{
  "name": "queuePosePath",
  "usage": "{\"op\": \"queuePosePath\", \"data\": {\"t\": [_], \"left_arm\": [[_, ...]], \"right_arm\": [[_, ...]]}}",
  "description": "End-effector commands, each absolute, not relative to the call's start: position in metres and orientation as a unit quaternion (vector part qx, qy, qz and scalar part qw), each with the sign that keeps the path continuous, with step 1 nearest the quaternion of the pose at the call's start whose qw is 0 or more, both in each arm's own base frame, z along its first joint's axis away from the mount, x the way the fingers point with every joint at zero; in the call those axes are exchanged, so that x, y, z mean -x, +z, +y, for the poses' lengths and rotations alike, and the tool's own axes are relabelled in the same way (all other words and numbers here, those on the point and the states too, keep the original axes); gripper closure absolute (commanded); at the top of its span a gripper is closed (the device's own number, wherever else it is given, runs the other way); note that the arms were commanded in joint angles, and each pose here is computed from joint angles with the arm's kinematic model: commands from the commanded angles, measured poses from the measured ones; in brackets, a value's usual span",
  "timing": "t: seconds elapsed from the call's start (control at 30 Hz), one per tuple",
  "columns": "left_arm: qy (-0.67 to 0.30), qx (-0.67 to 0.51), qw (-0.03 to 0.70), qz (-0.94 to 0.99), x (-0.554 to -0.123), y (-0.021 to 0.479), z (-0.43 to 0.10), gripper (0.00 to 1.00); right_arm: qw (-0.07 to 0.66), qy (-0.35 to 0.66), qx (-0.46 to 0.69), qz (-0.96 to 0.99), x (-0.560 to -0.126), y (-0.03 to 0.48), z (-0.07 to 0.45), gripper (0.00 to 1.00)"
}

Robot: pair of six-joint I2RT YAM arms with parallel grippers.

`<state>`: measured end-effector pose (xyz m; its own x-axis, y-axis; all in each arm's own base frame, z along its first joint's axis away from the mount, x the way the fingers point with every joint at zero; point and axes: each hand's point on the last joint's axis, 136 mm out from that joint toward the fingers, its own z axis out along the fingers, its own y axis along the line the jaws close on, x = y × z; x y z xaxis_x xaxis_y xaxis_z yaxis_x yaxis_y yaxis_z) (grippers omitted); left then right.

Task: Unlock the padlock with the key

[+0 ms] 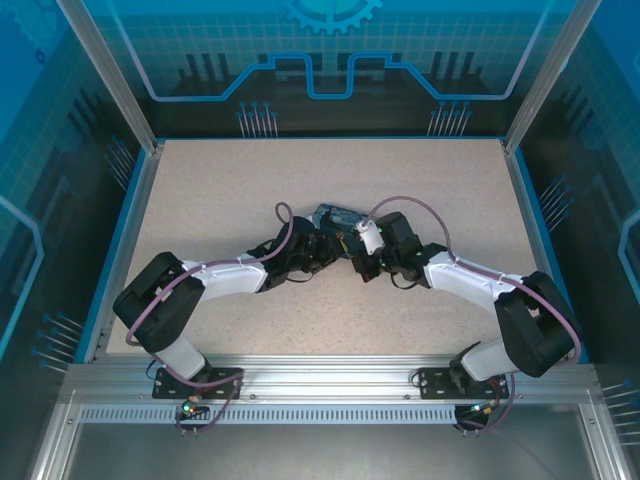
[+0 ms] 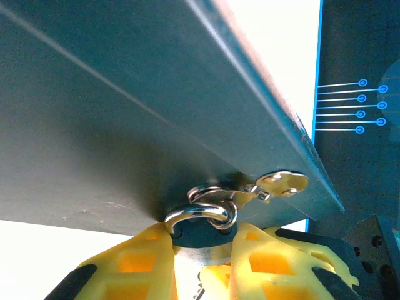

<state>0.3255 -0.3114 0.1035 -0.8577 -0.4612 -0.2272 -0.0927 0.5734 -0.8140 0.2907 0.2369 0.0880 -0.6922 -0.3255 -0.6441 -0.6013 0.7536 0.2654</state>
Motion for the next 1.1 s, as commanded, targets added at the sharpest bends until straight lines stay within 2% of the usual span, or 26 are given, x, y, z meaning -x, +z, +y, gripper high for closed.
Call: {"op": "queuePosePath", "data": {"t": [0.0,0.17,0.37,0.47,0.8,0.93,1.07], "left_arm": [[-0.474,0.145,0.222,0.839,-0.328,0.136,-0.329,0.93],[-0.481,0.147,0.223,0.835,-0.329,0.140,-0.331,0.93],[-0.481,0.145,0.220,0.836,-0.328,0.141,-0.333,0.93],[-0.481,0.147,0.219,0.836,-0.328,0.140,-0.333,0.93],[-0.480,0.149,0.233,0.833,-0.333,0.145,-0.331,0.93],[-0.476,0.155,0.236,0.833,-0.335,0.143,-0.329,0.93],[-0.472,0.164,0.237,0.833,-0.339,0.139,-0.325,0.93]], "right_arm": [[0.336,0.288,0.263,0.857,-0.299,0.109,0.261,1.00],[0.357,0.315,0.253,0.842,-0.301,0.116,0.268,1.00],[0.400,0.296,0.254,0.829,-0.312,0.128,0.261,1.00],[0.422,0.325,0.246,0.810,-0.318,0.145,0.259,1.00],[0.378,0.354,0.230,0.824,-0.306,0.122,0.256,1.00],[0.371,0.346,0.219,0.833,-0.302,0.114,0.246,0.95],[0.363,0.336,0.210,0.844,-0.298,0.107,0.232,0.85]]}}
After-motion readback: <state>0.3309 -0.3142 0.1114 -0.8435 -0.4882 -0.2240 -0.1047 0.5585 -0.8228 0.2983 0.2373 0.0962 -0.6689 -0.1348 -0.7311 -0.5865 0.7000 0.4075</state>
